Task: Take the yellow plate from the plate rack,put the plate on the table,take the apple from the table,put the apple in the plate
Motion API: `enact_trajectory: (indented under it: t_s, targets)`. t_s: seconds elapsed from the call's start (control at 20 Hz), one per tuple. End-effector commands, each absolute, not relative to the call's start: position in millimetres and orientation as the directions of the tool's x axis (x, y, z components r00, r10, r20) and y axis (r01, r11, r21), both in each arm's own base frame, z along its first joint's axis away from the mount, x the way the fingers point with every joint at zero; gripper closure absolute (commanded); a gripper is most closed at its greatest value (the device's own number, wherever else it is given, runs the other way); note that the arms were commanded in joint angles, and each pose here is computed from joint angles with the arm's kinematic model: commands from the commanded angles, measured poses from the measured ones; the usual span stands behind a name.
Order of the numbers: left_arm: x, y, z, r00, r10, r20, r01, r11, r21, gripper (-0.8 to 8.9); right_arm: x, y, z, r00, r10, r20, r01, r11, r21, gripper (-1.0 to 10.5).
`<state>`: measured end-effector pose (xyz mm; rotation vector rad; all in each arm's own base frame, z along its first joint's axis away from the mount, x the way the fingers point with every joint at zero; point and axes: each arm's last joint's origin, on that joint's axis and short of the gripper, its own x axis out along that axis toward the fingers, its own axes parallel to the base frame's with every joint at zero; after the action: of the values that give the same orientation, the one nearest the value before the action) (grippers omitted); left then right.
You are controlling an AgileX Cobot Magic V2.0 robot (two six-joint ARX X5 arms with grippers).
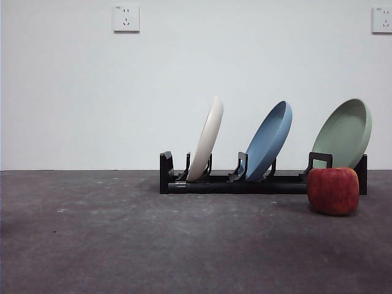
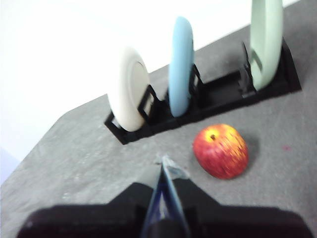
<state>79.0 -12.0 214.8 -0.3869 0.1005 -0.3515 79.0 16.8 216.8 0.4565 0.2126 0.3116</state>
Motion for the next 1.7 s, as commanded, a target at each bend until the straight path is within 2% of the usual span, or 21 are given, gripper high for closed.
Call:
enact_trajectory:
  t_s: [0.05, 0.2, 0.5, 0.7, 1.0, 1.2, 1.35, 1.4, 1.45, 1.5, 1.55, 1.7]
  targets:
    - [76.5, -12.8, 228.1, 0.921, -0.388, -0.022, 0.350, 0.853, -0.387, 8.20, 74.8, 16.8, 239.7, 0.923, 0.360, -0.133, -0.278, 0.866, 0.415, 9.6]
    - [73.7, -14.5, 247.2, 0.893, -0.449, -0.017, 0.414, 0.837, -0.357, 8.20, 70.6, 16.7, 263.4, 0.910, 0.373, -0.180, -0.294, 0.887, 0.356, 9.6]
    - [74.2, -18.1, 283.7, 0.816, -0.570, -0.091, 0.522, 0.797, -0.304, 8.20, 65.9, 19.2, 304.8, 0.816, 0.468, -0.340, -0.417, 0.883, 0.216, 9.6]
    - [77.9, -20.2, 299.9, 0.754, -0.635, -0.170, 0.585, 0.766, -0.267, 8.20, 65.5, 20.7, 327.7, 0.743, 0.512, -0.430, -0.483, 0.856, 0.184, 9.6]
    - [80.5, -22.8, 312.4, 0.647, -0.715, -0.264, 0.657, 0.699, -0.284, 8.20, 66.1, 20.9, 343.5, 0.664, 0.502, -0.554, -0.509, 0.846, 0.157, 9.6]
    - [78.9, -22.8, 313.3, 0.605, -0.718, -0.345, 0.653, 0.695, -0.300, 8.21, 63.5, 20.5, 340.7, 0.578, 0.489, -0.653, -0.524, 0.836, 0.163, 9.6]
    - [78.8, -22.6, 312.9, 0.609, -0.710, -0.353, 0.644, 0.702, -0.303, 8.11, 64.0, 20.4, 339.6, 0.570, 0.482, -0.665, -0.518, 0.839, 0.164, 9.0]
    - [78.9, -22.5, 312.9, 0.612, -0.707, -0.354, 0.637, 0.706, -0.309, 7.45, 64.1, 20.3, 339.7, 0.572, 0.479, -0.666, -0.511, 0.843, 0.167, 7.9]
    - [79.3, -22.2, 313.0, 0.622, -0.697, -0.357, 0.624, 0.717, -0.310, 5.96, 64.3, 20.3, 339.7, 0.572, 0.479, -0.666, -0.506, 0.845, 0.173, 6.3]
    - [79.5, -21.8, 313.3, 0.636, -0.681, -0.363, 0.611, 0.731, -0.303, 3.84, 64.3, 20.3, 339.7, 0.573, 0.479, -0.665, -0.498, 0.848, 0.182, 4.3]
    - [80.0, -21.5, 313.7, 0.645, -0.673, -0.363, 0.605, 0.739, -0.296, 2.55, 64.4, 20.3, 339.8, 0.573, 0.479, -0.665, -0.489, 0.851, 0.191, 2.8]
    - [82.5, -21.7, 317.9, 0.660, -0.677, -0.326, 0.612, 0.736, -0.290, 2.47, 65.5, 20.5, 339.5, 0.570, 0.479, -0.668, -0.482, 0.853, 0.200, 2.5]
